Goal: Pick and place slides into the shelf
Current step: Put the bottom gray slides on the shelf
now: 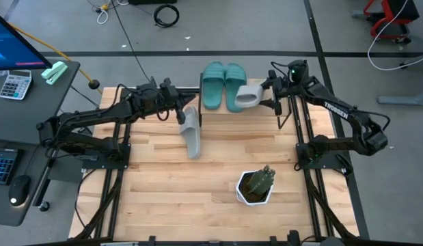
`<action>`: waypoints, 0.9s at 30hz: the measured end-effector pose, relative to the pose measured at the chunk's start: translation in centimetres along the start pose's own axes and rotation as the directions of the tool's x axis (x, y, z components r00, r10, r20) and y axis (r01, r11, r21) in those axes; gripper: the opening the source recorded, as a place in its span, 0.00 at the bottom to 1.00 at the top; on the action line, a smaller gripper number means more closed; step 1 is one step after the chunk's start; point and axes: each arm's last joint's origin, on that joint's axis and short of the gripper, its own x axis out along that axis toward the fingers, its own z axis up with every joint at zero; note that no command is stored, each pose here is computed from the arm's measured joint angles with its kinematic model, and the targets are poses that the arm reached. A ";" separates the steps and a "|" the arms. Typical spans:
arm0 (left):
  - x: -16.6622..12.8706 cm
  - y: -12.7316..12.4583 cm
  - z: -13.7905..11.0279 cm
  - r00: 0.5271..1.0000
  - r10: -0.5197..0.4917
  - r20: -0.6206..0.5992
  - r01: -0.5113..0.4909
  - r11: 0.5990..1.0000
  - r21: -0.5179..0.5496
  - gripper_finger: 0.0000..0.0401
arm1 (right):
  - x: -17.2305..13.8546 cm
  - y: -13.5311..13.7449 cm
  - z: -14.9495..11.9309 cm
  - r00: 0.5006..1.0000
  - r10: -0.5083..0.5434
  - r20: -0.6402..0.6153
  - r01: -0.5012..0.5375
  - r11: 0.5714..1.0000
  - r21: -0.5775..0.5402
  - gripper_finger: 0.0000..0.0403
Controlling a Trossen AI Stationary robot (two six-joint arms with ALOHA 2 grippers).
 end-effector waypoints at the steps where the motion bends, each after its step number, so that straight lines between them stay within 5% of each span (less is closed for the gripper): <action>1: 0.0 -0.1 0.0 1.000 -0.002 -0.001 0.002 1.000 0.001 0.08 | 0.1 0.1 0.1 1.000 -0.006 -0.005 0.006 0.999 -0.032 0.74; 7: 0.0 -0.2 0.0 1.000 -0.010 -0.005 0.011 1.000 0.009 0.02 | 0.8 0.4 0.2 0.995 -0.072 -0.064 0.060 0.984 -0.167 0.71; 15: 0.0 -0.2 0.0 1.000 -0.009 -0.006 0.009 1.000 0.009 0.04 | 0.9 0.3 -0.2 0.968 -0.186 -0.168 0.158 0.973 -0.168 0.71; 27: 0.0 -0.2 -0.1 1.000 -0.009 -0.007 0.009 1.000 0.009 0.01 | 1.7 0.9 -0.6 0.889 -0.317 -0.330 0.206 0.921 -0.330 0.69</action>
